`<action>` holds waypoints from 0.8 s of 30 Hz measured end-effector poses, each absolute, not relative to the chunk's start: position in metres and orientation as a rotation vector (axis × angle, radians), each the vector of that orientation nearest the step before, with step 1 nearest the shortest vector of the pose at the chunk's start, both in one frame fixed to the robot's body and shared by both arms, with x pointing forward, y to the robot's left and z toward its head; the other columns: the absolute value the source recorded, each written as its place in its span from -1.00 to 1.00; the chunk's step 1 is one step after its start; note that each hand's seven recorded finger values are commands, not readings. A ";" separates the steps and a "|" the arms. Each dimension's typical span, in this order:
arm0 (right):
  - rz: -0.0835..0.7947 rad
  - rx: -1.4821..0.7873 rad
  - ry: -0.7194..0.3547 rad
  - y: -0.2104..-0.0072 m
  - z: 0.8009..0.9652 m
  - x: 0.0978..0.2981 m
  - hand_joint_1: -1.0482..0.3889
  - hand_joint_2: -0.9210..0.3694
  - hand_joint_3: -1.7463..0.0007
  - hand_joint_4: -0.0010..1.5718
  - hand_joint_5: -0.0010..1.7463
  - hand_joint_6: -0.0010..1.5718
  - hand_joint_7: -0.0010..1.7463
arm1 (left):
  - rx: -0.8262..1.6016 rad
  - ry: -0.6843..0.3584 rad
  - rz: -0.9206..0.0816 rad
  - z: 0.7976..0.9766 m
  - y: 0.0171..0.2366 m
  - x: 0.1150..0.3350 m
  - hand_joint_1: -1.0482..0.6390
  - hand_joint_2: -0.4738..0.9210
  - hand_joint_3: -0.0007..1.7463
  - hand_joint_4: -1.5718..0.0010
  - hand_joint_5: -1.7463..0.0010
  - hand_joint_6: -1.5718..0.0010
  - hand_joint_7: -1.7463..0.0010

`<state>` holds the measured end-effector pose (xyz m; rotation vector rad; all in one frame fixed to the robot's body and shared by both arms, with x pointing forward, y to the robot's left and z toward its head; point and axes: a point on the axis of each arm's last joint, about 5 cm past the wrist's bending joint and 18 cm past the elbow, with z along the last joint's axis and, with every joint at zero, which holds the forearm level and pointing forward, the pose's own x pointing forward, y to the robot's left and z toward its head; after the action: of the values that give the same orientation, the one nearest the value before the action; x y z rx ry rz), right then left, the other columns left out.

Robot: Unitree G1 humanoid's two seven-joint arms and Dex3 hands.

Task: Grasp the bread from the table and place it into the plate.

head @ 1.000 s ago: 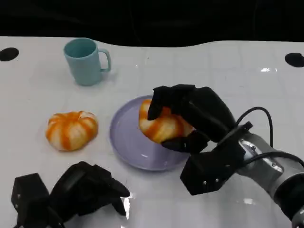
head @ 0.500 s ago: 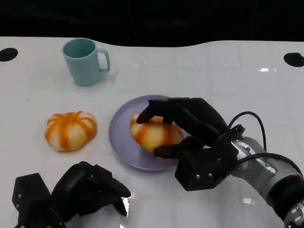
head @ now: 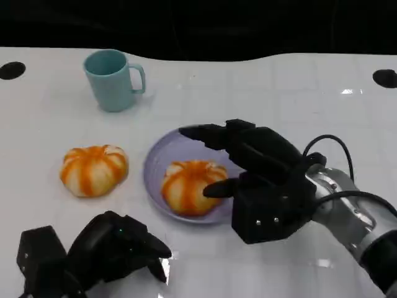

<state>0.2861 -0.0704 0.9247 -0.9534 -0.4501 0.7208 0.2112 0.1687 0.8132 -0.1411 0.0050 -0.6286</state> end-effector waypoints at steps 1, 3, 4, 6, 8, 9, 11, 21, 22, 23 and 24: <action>0.720 -0.958 -0.447 -0.073 0.925 0.285 -0.82 -1.00 0.63 -1.00 -0.54 -0.96 -0.93 | -0.141 0.005 -0.629 0.813 0.169 0.211 -1.00 0.89 -1.00 -0.57 -0.02 -0.99 0.97; 0.719 -0.961 -0.442 -0.077 0.923 0.282 -0.81 -1.00 0.63 -1.00 -0.54 -0.96 -0.93 | -0.142 0.005 -0.629 0.813 0.169 0.211 -1.00 0.89 -1.00 -0.57 -0.02 -0.99 0.97; 0.719 -0.954 -0.439 -0.079 0.923 0.281 -0.79 -1.00 0.62 -0.98 -0.54 -0.94 -0.93 | -0.142 0.006 -0.629 0.813 0.169 0.211 -1.00 0.89 -1.00 -0.57 -0.02 -0.99 0.97; 0.716 -0.940 -0.442 -0.083 0.923 0.277 -0.76 -1.00 0.61 -0.94 -0.51 -0.91 -0.92 | -0.144 0.006 -0.630 0.813 0.168 0.211 -1.00 0.88 -1.00 -0.57 -0.01 -1.00 0.97; 0.698 -0.910 -0.445 -0.089 0.922 0.273 -0.75 -1.00 0.60 -0.92 -0.50 -0.90 -0.91 | -0.149 0.010 -0.630 0.813 0.167 0.212 -1.00 0.88 -1.00 -0.58 -0.01 -1.00 0.97; 0.688 -0.894 -0.446 -0.092 0.921 0.271 -0.73 -1.00 0.61 -0.89 -0.48 -0.86 -0.90 | -0.150 0.011 -0.630 0.813 0.168 0.212 -1.00 0.88 -1.00 -0.58 0.00 -1.00 0.97; 0.680 -0.878 -0.450 -0.096 0.921 0.267 -0.71 -1.00 0.61 -0.87 -0.46 -0.83 -0.89 | -0.152 0.011 -0.631 0.813 0.167 0.212 -1.00 0.88 -1.00 -0.58 0.00 -0.99 0.97; 0.627 -0.666 -0.478 -0.128 0.907 0.240 -0.27 -1.00 0.79 -0.42 0.40 -0.15 -0.64 | -0.150 0.006 -0.633 0.814 0.166 0.212 -1.00 0.89 -0.99 -0.60 0.00 -1.00 0.97; 0.619 -0.628 -0.495 -0.131 0.904 0.237 -0.26 -1.00 0.79 -0.42 0.50 -0.13 -0.62 | -0.150 0.005 -0.633 0.814 0.166 0.212 -1.00 0.89 -0.99 -0.60 0.00 -1.00 0.97; 0.613 -0.601 -0.507 -0.133 0.902 0.234 -0.25 -1.00 0.79 -0.42 0.53 -0.12 -0.62 | -0.150 0.005 -0.632 0.814 0.166 0.212 -1.00 0.89 -1.00 -0.60 0.00 -1.00 0.97; 0.610 -0.582 -0.513 -0.134 0.900 0.232 -0.24 -1.00 0.75 -0.37 0.75 -0.12 -0.37 | -0.150 0.005 -0.632 0.814 0.166 0.212 -1.00 0.89 -0.99 -0.60 0.00 -1.00 0.97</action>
<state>0.2323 -0.1345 0.9002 -0.5823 -0.5134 0.6103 0.2120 0.1662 0.8136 -0.1498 0.0054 -0.6322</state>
